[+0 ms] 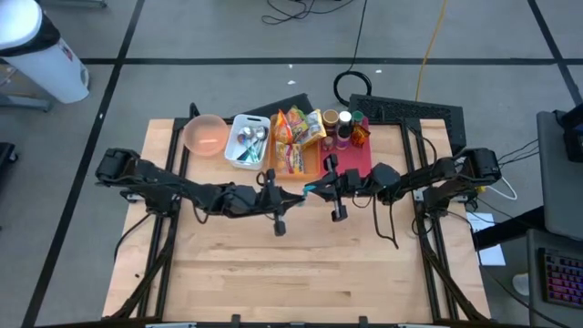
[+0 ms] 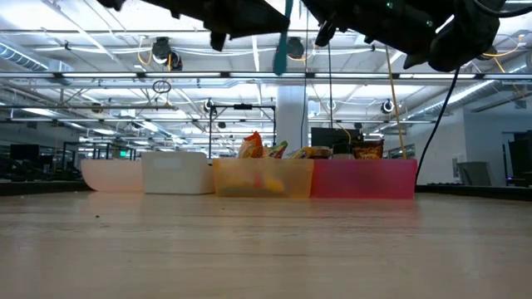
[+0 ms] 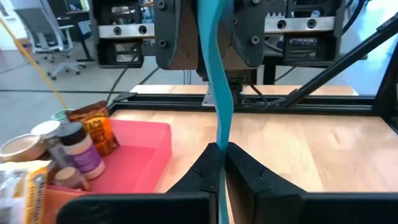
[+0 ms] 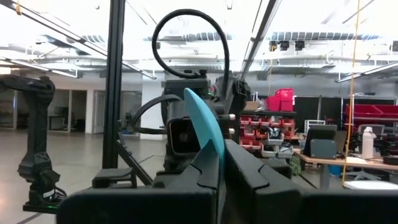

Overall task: Pick & Place Food Item
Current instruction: Put the blue baby spoon into the white bin

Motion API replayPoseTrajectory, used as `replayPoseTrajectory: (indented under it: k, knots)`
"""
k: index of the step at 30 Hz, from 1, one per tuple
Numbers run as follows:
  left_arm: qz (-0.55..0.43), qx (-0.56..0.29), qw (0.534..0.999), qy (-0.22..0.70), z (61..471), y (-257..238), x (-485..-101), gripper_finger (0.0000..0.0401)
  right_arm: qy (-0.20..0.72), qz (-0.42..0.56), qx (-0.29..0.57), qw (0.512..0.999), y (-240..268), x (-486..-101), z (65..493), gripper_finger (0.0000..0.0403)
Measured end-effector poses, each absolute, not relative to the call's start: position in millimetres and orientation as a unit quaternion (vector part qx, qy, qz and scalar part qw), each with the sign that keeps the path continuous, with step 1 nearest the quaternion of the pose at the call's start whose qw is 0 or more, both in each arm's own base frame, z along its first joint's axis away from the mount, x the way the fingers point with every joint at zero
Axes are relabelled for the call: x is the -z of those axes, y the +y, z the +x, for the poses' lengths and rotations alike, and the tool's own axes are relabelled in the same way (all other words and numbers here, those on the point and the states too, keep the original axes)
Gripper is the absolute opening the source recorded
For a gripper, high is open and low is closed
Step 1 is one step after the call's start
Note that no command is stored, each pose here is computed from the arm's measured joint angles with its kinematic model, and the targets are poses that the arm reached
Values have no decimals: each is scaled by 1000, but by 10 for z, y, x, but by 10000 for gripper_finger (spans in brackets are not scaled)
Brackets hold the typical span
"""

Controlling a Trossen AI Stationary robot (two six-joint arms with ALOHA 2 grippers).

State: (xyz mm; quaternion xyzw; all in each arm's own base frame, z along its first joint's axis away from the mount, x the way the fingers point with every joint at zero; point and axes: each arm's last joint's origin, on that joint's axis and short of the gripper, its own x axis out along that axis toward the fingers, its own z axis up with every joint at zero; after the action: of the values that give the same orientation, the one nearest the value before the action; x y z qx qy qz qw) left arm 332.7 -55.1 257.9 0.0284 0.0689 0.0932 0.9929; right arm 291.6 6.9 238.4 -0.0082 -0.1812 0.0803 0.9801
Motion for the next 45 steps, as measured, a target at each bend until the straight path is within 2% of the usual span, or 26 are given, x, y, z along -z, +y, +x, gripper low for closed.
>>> replayPoseTrajectory:
  k: [3,9,14,17,20,25,41,45]
  knots:
    - [36,-100,992,73,3250,-598,-2649,7,-181,-8,-80,980,69,-2385,2916,0]
    - [43,-122,988,80,3134,-662,-2741,24,-177,-7,-78,981,68,-2378,2916,0]
    - [47,-130,987,79,3071,-700,-2794,7,-171,-4,-69,983,62,-2366,2920,0]
    - [50,-136,986,81,3041,-716,-2812,12,-169,-4,-68,983,62,-2362,2922,0]
    - [49,-141,985,84,3037,-718,-2805,22,-168,-4,-68,984,62,-2355,2921,0]
    - [48,-142,985,91,3035,-715,-2791,7,-165,-4,-67,984,61,-2349,2923,0]
    - [25,-144,985,89,3035,-712,-2788,6,-166,-4,-67,984,60,-2349,2922,0]
    - [12,-145,986,87,3036,-712,-2789,22,-167,-3,-67,984,60,-2350,2922,0]
